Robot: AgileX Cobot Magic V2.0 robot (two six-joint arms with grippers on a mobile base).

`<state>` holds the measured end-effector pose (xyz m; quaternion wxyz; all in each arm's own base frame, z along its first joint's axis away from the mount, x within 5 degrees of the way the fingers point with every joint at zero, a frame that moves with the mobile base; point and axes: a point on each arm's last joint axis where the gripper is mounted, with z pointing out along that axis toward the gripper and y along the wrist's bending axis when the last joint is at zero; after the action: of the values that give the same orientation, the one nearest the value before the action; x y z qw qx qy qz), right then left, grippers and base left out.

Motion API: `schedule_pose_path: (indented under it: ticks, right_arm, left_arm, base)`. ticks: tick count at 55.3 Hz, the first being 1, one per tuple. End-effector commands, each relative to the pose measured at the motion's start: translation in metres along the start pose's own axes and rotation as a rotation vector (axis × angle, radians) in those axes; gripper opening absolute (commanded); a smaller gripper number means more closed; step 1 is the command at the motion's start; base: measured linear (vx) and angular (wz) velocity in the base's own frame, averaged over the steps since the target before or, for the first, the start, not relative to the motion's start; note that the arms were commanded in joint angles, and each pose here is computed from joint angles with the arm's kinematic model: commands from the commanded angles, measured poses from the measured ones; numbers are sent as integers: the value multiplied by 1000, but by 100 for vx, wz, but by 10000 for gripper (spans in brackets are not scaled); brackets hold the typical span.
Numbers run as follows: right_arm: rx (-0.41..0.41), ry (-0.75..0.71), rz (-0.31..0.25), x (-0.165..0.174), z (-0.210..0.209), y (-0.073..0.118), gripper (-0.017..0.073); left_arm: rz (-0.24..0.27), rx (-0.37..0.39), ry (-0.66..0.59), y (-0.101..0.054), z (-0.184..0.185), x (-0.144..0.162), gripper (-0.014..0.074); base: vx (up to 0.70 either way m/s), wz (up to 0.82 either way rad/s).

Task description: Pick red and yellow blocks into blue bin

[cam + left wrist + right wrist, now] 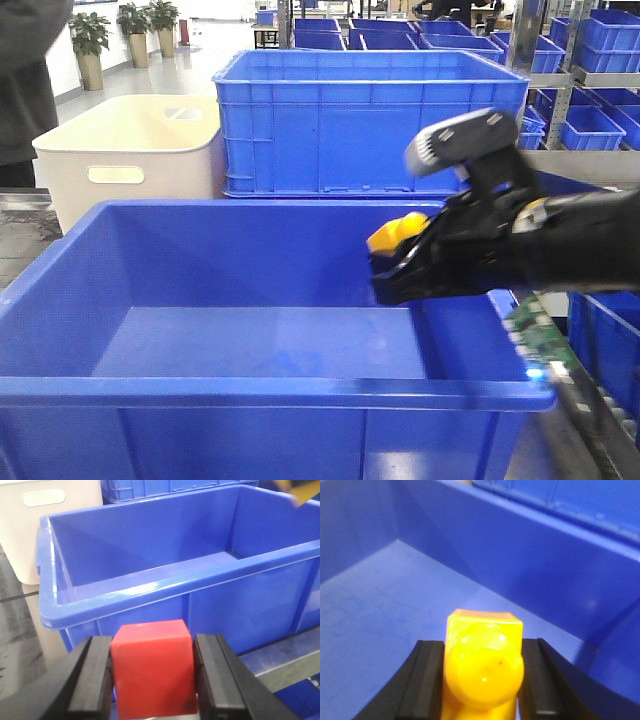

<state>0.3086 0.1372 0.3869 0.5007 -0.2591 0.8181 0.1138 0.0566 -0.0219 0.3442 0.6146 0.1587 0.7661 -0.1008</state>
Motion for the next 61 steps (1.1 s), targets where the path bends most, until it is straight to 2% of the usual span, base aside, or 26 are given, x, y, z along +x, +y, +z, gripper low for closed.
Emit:
schedule_pose_path:
  ticks: [1,6,20,25,37,51,61]
  right_arm:
    - [39,-127,-8,-19,-2,-4,269]
    - [33,-88,-4,-11,14,-5,309]
    - [32,-78,-3,-9,19,-5,603]
    - [34,-84,-4,-10,17,-5,648]
    - [40,-145,-12,-22,-12,-3,617]
    - [4,-175,-30,-31,-91,10,519]
    - [-32,-190,-49,-28,-148,21,510]
  left_arm:
    - [-2,2,-100,0,-2,-15,282]
    - [-2,2,-100,0,-2,-15,282]
    - [-2,2,-100,0,-2,-15,282]
    - [-2,2,-100,0,-2,-15,282]
    - [-2,2,-100,0,-2,-15,282]
    - [-2,2,-100,0,-2,-15,282]
    - [-2,2,-100,0,-2,-15,282]
  base:
    - [0,0]
    - [0,0]
    - [0,0]
    - [0,0]
    - [0,0]
    - [0,0]
    - [0,0]
